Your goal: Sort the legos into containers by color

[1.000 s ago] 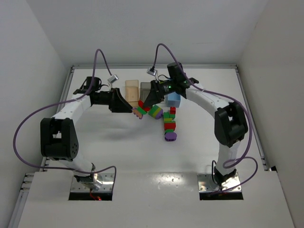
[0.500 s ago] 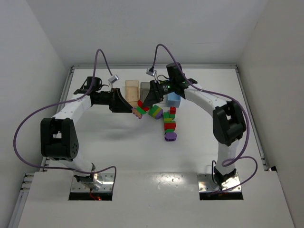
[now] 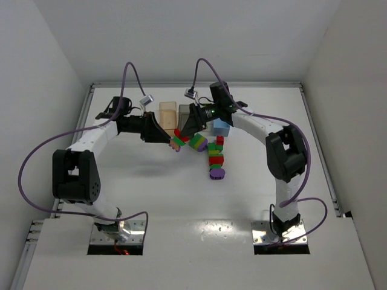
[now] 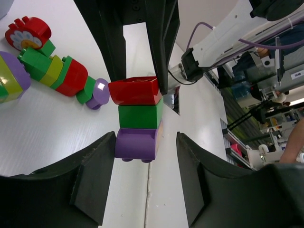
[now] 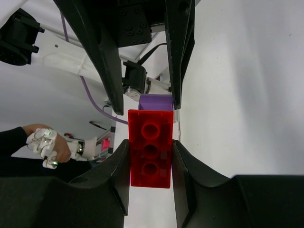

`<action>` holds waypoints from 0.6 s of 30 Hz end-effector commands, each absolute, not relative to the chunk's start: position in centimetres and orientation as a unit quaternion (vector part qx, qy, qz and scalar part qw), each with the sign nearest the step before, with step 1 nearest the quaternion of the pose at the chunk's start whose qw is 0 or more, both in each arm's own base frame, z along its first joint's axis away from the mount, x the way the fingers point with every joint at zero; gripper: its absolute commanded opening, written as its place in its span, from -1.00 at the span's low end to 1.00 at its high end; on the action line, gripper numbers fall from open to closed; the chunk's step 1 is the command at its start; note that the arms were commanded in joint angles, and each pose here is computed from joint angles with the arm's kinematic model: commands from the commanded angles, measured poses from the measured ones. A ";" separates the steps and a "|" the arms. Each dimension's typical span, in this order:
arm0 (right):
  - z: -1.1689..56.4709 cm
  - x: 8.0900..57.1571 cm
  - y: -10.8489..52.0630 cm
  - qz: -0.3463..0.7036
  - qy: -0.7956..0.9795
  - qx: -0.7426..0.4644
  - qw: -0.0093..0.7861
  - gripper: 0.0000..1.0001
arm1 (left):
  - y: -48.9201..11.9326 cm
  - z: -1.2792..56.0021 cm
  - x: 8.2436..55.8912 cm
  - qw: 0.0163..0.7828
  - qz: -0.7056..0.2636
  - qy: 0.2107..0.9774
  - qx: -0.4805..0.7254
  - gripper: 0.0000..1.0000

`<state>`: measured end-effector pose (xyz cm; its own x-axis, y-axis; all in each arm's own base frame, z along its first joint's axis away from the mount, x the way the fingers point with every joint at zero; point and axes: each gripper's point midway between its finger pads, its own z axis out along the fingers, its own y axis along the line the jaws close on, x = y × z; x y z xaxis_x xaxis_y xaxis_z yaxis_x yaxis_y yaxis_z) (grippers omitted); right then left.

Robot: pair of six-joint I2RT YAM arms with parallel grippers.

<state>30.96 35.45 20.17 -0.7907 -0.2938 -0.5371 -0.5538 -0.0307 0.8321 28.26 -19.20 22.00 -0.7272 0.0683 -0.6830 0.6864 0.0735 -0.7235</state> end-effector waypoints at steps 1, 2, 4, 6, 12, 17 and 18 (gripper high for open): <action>22.8 31.6 36.1 0.656 0.659 -0.341 0.136 -0.65 | -19.8 25.2 27.1 0.252 -0.676 0.618 0.311 0.17; 22.8 31.6 36.1 0.656 0.659 -0.341 0.137 -0.65 | -19.8 25.0 26.9 0.249 -0.677 0.620 0.309 0.17; 22.8 31.7 36.1 0.656 0.657 -0.344 0.140 -0.65 | -19.8 25.0 26.9 0.249 -0.677 0.620 0.308 0.13; 23.2 31.8 36.2 0.657 0.657 -0.343 0.140 -0.65 | -19.8 24.8 27.0 0.250 -0.674 0.623 0.308 0.10; 23.2 31.8 36.2 0.657 0.655 -0.345 0.143 -0.65 | -20.0 24.4 27.1 0.237 -0.679 0.626 0.301 -0.14; 23.0 31.9 35.8 0.656 0.659 -0.339 0.143 -0.65 | -20.4 23.8 27.2 0.231 -0.667 0.644 0.295 -0.73; 23.0 32.2 35.4 0.655 0.661 -0.336 0.146 -0.65 | -20.4 23.6 27.3 0.232 -0.664 0.647 0.295 -0.83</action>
